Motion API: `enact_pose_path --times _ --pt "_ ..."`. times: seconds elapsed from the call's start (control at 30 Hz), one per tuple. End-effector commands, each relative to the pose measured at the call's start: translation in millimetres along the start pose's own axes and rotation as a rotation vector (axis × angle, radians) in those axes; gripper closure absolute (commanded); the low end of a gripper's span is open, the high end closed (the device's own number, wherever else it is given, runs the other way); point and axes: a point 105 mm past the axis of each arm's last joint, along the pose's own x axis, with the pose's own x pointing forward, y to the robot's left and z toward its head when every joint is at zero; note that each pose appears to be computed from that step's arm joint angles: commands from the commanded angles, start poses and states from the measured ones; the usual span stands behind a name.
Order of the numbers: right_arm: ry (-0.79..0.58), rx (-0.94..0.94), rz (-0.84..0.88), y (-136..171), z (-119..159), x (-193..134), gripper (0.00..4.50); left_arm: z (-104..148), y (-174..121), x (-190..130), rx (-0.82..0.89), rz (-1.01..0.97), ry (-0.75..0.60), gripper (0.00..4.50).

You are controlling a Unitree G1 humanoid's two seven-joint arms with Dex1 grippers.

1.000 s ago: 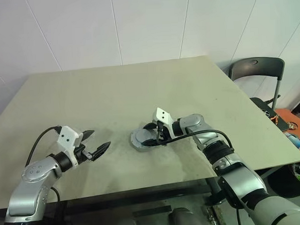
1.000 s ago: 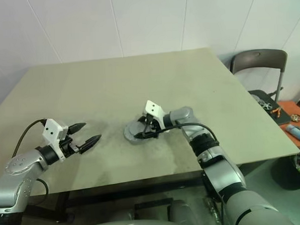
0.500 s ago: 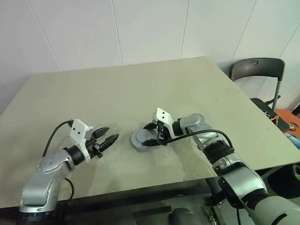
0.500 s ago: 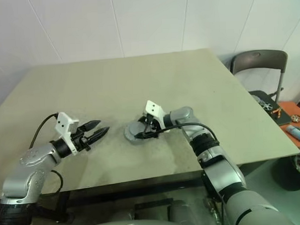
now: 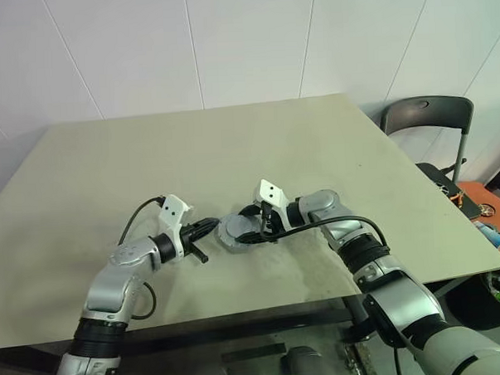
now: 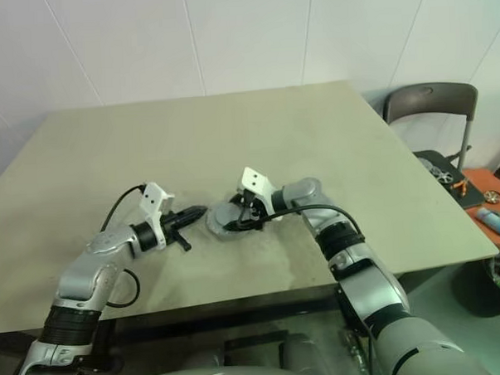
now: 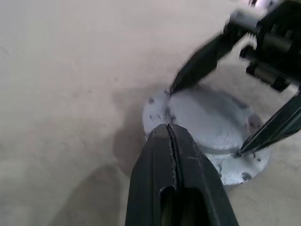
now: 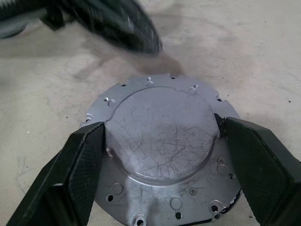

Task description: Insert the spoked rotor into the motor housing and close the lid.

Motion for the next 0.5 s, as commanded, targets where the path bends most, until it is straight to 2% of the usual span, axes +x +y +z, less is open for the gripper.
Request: enact_pose_path --times 0.03,0.4,0.47,0.5 --pt "0.024 -0.005 0.001 1.9 -3.9 1.2 0.87 -1.8 -3.8 4.8 0.051 -0.030 0.039 4.50" --pt "0.017 0.009 0.013 4.9 -3.2 -0.3 0.87 -8.9 -6.8 8.0 0.046 -0.032 0.080 4.50" --pt "0.017 0.010 0.017 4.8 -2.2 -1.6 0.10 -8.3 -6.0 8.3 0.048 -0.029 0.081 4.50" --pt "0.017 0.010 0.017 4.7 -1.4 -2.2 0.01 -7.8 -5.5 8.2 0.049 -0.027 0.080 4.50"
